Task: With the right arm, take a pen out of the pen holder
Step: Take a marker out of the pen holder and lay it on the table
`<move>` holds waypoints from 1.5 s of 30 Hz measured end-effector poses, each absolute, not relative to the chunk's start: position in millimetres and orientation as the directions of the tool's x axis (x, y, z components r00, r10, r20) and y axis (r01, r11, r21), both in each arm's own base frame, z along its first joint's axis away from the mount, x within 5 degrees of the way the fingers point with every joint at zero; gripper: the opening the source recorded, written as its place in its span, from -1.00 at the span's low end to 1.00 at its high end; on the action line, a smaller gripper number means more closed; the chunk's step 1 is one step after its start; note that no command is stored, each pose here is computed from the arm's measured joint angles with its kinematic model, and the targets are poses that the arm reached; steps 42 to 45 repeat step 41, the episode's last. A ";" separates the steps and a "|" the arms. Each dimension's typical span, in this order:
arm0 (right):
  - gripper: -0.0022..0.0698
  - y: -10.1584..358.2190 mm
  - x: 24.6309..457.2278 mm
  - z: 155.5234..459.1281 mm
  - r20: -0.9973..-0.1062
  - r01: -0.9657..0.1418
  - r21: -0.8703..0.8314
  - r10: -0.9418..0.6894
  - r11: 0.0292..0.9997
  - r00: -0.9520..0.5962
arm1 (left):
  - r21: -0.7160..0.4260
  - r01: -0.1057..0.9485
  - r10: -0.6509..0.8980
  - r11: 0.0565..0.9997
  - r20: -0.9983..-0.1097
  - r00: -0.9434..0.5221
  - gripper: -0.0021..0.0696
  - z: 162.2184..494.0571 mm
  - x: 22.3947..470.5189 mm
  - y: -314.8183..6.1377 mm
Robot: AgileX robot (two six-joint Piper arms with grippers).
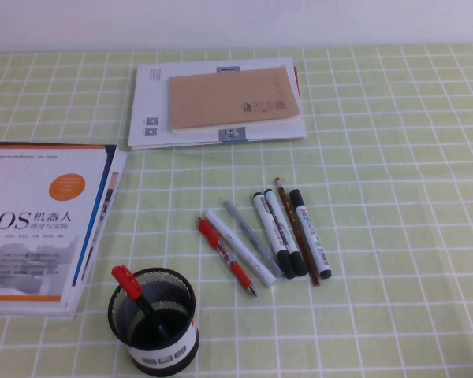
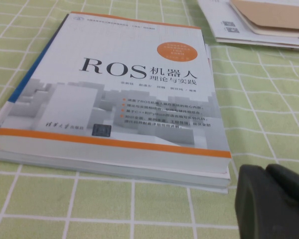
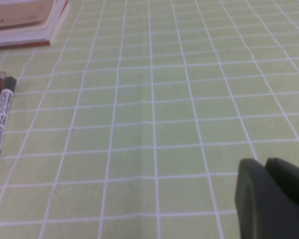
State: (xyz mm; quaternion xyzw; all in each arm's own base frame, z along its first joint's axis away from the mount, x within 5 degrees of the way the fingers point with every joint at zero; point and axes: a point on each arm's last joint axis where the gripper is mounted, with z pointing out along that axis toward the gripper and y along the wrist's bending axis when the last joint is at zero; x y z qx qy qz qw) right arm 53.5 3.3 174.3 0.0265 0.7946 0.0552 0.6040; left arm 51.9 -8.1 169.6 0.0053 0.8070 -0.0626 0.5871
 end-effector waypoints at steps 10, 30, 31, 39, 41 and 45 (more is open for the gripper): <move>-0.97 3.2 52.6 171.2 -0.950 -0.028 0.094 0.081 0.995 -0.302 | -0.095 0.082 -0.065 0.992 -0.948 -0.310 -0.96 169.6 51.9 -8.1; -0.97 3.2 52.6 171.2 -0.950 -0.029 0.091 0.079 0.995 -0.302 | -0.095 0.082 -0.065 0.992 -0.948 -0.310 -0.96 169.6 51.9 -8.1; -0.97 3.2 52.6 171.2 -0.950 -0.029 0.091 0.079 0.995 -0.302 | -0.095 0.082 -0.065 0.992 -0.948 -0.310 -0.96 169.6 51.9 -8.1; -0.97 3.2 52.6 171.2 -0.950 -0.029 0.091 0.079 0.995 -0.302 | -0.095 0.082 -0.065 0.992 -0.948 -0.310 -0.96 169.6 51.9 -8.1; -0.97 3.2 52.6 171.2 -0.950 -0.029 0.091 0.079 0.995 -0.302 | -0.095 0.082 -0.065 0.992 -0.948 -0.310 -0.96 169.6 51.9 -8.1; -0.97 3.2 52.6 171.2 -0.950 -0.029 0.091 0.079 0.995 -0.302 | -0.095 0.082 -0.065 0.992 -0.948 -0.310 -0.96 169.6 51.9 -8.1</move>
